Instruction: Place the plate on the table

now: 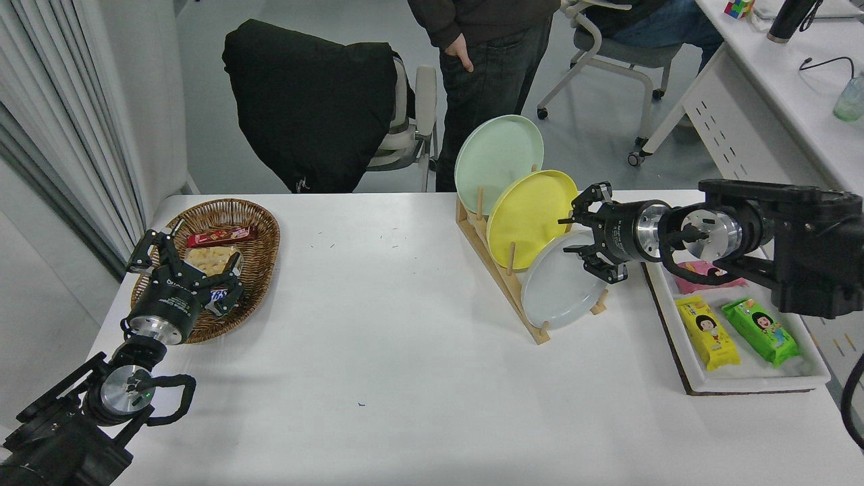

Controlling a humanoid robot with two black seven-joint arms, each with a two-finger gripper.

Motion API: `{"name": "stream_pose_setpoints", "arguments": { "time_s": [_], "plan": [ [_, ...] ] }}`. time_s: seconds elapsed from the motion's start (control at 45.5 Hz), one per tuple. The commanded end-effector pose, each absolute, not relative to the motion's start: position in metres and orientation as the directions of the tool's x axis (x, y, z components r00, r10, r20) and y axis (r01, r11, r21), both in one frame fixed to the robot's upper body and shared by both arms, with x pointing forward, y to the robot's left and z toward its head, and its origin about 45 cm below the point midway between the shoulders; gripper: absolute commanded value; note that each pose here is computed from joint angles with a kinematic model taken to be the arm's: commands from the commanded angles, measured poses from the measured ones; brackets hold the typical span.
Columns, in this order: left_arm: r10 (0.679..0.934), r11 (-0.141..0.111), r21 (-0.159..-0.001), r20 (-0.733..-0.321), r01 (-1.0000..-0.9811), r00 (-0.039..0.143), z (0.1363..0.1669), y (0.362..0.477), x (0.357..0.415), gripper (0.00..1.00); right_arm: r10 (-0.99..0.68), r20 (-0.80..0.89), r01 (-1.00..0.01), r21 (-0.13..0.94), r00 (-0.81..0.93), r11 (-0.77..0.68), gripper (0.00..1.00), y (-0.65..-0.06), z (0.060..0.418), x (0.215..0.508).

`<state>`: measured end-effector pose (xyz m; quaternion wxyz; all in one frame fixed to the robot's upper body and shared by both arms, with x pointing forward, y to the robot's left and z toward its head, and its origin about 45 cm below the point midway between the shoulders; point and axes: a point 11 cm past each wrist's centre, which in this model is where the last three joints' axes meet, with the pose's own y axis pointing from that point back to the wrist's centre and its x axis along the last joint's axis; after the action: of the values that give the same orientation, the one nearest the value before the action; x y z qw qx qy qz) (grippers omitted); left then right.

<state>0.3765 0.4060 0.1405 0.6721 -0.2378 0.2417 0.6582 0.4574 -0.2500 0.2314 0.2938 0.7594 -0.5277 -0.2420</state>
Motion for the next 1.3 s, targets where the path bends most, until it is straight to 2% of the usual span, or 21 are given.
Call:
{"name": "stream_pose_setpoints", "arguments": {
  "time_s": [0.0, 0.22, 0.396, 0.857, 1.099, 1.275],
  "plan": [
    [0.77, 0.02, -0.002, -0.638, -0.9998, 0.017, 0.1405, 0.4059, 0.3765, 0.98, -0.944, -0.065, -0.664, 0.696, 0.323, -0.275, 0.33, -0.248, 0.2346, 0.4593],
    [0.77, 0.02, -0.002, -0.638, -0.9998, 0.017, 0.1405, 0.4059, 0.3765, 0.98, -0.944, -0.064, -0.659, 0.701, 0.323, -0.273, 0.3, -0.2484, 0.2338, 0.4587],
    [0.77, 0.02, -0.002, -0.638, -0.9998, 0.017, 0.1405, 0.4059, 0.3765, 0.98, -0.944, -0.063, -0.64, 0.72, 0.324, -0.268, 0.25, -0.249, 0.2317, 0.4566],
    [0.77, 0.02, -0.002, -0.638, -0.9998, 0.017, 0.1405, 0.4059, 0.3765, 0.98, -0.943, -0.06, -0.631, 0.729, 0.327, -0.265, 0.23, -0.2485, 0.2337, 0.4567],
    [0.769, 0.021, -0.003, -0.639, -0.9998, 0.018, 0.1406, 0.4057, 0.3765, 0.98, -0.943, -0.061, -0.616, 0.743, 0.327, -0.262, 0.17, -0.2485, 0.233, 0.4553],
    [0.769, 0.021, -0.002, -0.639, -0.9998, 0.018, 0.1406, 0.4057, 0.3765, 0.98, -0.944, -0.063, -0.613, 0.746, 0.325, -0.261, 0.17, -0.248, 0.2347, 0.4559]
  ]
}}
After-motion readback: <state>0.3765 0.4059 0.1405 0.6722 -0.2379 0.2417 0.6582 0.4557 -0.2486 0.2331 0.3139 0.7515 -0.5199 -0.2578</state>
